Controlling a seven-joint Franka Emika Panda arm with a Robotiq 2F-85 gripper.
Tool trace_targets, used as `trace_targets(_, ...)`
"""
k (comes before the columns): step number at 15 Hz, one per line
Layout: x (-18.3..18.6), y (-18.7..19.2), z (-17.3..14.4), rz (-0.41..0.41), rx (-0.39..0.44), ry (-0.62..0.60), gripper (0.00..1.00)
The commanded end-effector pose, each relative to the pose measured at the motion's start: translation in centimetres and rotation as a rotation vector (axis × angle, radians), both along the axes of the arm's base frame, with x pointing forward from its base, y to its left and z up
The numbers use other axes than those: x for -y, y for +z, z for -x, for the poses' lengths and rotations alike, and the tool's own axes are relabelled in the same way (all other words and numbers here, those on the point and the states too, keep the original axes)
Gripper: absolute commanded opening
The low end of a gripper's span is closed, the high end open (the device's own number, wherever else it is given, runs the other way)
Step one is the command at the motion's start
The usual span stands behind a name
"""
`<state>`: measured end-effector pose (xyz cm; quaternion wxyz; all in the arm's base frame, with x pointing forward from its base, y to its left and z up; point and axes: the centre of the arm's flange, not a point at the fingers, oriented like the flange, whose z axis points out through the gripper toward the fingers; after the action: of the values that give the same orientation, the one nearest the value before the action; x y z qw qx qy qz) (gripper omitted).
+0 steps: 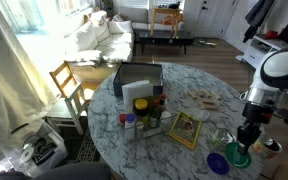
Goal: Take the lids off the cans than stack the cans
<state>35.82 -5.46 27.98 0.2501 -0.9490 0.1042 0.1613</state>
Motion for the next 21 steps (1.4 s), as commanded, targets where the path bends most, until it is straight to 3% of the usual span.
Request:
trace_targets(1, -1.4, -2.9, 0.4, -0.037, 0.038, 0.053, 0.02)
trace_targets(5, -2.4, -5.1, -0.1, -0.040, 0.126, -0.033, 0.02)
trace_targets(10, -1.8, -7.8, -0.4, 0.037, 0.191, -0.106, 0.02)
trace_targets(19, -1.4, -9.3, -0.3, 0.085, 0.189, -0.132, 0.02)
trace_targets(21, -1.6, -9.0, -0.2, 0.075, 0.177, -0.121, 0.12)
